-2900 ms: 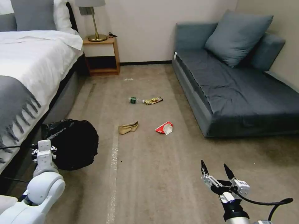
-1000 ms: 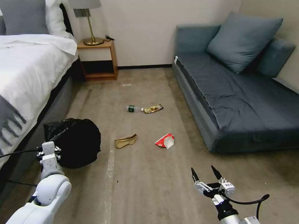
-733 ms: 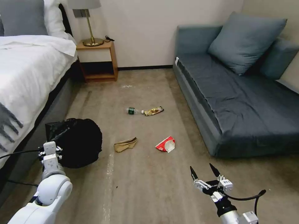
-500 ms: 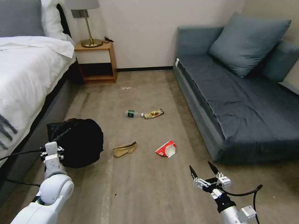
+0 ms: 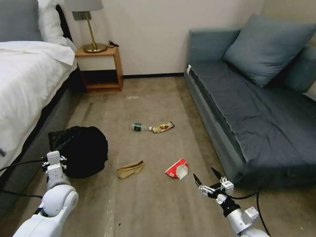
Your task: Pick up the trash bin, then pick up the garbage on the floor and place it into the trash bin.
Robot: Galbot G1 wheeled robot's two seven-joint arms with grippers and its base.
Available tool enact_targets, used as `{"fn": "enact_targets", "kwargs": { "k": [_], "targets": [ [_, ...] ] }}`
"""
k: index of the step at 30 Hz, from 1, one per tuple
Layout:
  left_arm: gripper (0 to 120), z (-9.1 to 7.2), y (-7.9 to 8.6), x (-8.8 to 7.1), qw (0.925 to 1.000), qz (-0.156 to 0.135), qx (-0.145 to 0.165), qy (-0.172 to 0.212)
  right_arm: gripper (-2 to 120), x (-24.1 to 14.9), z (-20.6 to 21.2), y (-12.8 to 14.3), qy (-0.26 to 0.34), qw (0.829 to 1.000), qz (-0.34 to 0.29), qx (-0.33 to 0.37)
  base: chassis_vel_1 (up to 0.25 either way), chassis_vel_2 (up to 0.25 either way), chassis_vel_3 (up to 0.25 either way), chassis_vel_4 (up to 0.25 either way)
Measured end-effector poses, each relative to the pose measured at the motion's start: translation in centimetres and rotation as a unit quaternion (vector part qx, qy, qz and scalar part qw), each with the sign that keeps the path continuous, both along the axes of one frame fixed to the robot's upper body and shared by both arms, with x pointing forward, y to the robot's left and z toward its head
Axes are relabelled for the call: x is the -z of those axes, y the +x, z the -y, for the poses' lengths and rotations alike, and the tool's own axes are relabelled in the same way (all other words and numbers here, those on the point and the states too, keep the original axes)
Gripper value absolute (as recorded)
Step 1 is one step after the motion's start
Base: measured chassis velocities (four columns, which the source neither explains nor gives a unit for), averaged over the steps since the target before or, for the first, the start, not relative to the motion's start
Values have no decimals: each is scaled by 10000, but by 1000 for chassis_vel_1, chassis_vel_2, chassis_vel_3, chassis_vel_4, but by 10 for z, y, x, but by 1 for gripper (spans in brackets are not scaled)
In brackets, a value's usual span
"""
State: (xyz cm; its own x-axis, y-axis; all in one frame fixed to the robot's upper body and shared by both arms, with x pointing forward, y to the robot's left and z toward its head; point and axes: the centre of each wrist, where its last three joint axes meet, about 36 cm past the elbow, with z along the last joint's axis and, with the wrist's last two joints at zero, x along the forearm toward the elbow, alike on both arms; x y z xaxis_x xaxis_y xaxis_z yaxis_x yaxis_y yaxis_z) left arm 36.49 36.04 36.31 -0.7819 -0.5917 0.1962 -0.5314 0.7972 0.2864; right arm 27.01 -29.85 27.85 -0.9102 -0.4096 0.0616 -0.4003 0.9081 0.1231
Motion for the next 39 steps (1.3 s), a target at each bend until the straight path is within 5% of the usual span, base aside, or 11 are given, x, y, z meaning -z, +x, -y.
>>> {"fn": "enact_targets", "kwargs": {
  "k": [23, 31, 39],
  "targets": [
    [3, 0, -6, 9, 9999, -85, -65, 0, 100, -14, 7, 29, -57, 9952, 399, -895, -121, 118, 115, -116],
    [3, 0, -10, 10, 9999, -107, -33, 27, 100, -29, 23, 82, -526, 9856, 605, -1487, 0, 0, 0, 0],
    [3, 5, -12, -1, 9999, 2, 63, 86, 100, -16, -8, 150, -682, 9745, 488, -2080, 0, 0, 0, 0]
  ]
}}
